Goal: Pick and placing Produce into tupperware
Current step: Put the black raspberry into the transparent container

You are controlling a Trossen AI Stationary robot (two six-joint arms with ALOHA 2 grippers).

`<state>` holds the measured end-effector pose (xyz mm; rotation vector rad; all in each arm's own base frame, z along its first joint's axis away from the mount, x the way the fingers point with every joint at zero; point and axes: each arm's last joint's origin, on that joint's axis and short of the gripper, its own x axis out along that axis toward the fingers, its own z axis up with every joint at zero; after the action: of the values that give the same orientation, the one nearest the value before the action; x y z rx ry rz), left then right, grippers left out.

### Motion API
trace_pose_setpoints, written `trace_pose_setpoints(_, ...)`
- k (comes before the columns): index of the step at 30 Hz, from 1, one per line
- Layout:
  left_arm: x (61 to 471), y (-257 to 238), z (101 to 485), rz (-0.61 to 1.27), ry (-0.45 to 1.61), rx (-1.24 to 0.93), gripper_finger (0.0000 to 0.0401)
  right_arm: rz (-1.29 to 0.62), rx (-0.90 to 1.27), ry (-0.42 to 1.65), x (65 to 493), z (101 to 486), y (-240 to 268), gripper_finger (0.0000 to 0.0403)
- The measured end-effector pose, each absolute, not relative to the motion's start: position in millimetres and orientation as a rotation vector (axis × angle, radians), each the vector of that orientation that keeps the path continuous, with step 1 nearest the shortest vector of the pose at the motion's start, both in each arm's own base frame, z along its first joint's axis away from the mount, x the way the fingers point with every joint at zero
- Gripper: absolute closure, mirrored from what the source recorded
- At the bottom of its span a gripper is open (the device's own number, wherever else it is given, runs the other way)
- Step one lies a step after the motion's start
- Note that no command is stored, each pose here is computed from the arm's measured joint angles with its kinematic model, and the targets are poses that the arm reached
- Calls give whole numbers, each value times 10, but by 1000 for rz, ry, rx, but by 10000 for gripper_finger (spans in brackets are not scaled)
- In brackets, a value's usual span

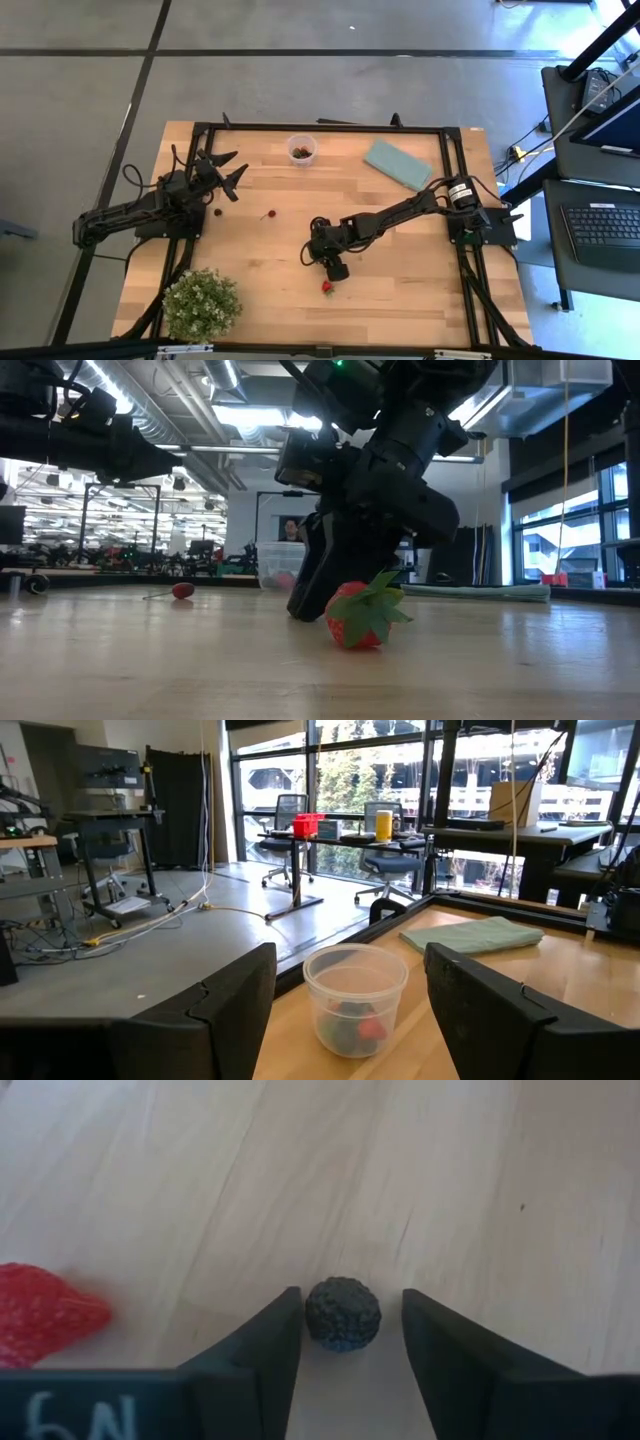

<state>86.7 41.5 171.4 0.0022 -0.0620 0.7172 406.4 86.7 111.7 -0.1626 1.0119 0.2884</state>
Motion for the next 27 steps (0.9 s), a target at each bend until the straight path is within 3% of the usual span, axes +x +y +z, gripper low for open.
trace_pose_setpoints(9,866,415,1714,717,-62,2,154,284,-156,1002,4071,1114,867,255)
trace_pose_setpoints(17,866,415,1715,717,-62,2,154,265,-164,982,4048,1317,700,309)
trace_pose_setpoints(27,867,415,1715,717,-63,1,154,46,-52,667,4117,2512,-141,309)
